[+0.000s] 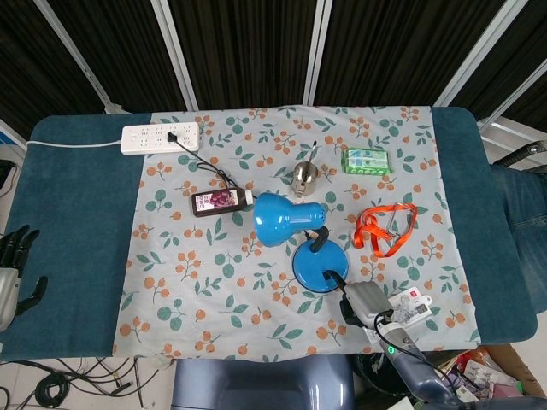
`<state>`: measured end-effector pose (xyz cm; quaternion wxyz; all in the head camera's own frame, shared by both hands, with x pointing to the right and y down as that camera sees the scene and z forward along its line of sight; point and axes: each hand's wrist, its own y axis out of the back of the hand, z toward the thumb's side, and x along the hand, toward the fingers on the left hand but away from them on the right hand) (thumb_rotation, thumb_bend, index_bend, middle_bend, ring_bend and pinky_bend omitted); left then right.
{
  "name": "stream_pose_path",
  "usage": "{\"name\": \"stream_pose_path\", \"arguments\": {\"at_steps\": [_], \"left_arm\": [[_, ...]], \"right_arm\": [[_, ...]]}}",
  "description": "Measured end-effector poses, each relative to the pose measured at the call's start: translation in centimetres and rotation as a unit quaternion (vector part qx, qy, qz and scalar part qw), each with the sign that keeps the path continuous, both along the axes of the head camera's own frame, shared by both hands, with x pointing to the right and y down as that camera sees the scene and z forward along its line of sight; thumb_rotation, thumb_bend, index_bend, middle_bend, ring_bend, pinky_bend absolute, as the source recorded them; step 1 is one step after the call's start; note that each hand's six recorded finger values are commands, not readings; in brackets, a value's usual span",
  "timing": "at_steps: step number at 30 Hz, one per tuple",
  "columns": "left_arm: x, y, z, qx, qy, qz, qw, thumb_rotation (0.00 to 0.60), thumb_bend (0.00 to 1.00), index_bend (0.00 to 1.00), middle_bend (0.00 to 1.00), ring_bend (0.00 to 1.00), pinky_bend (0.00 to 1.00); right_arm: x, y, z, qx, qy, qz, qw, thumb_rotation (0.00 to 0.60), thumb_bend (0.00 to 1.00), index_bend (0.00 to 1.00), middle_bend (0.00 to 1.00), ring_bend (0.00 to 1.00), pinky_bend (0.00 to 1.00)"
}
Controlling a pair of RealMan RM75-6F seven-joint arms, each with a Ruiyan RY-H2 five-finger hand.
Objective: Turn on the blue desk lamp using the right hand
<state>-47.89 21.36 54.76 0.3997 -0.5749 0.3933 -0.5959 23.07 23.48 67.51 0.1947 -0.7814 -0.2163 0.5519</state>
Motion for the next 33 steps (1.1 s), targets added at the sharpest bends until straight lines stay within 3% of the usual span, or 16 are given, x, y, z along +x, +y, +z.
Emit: {"name": "stream_pose_path", "arguments": {"at_steps": [33], "left_arm": [[-0.07, -0.03, 0.03, 0.0, -0.002, -0.004, 1.0, 0.6, 0.38, 0.07, 0.04, 0.07, 0.0]], "right_arm": [[-0.18, 0.51, 0.39, -0.007, 0.002, -0.003, 1.0, 0.6, 0.67, 0.15, 0.72, 0.8, 0.78]]}}
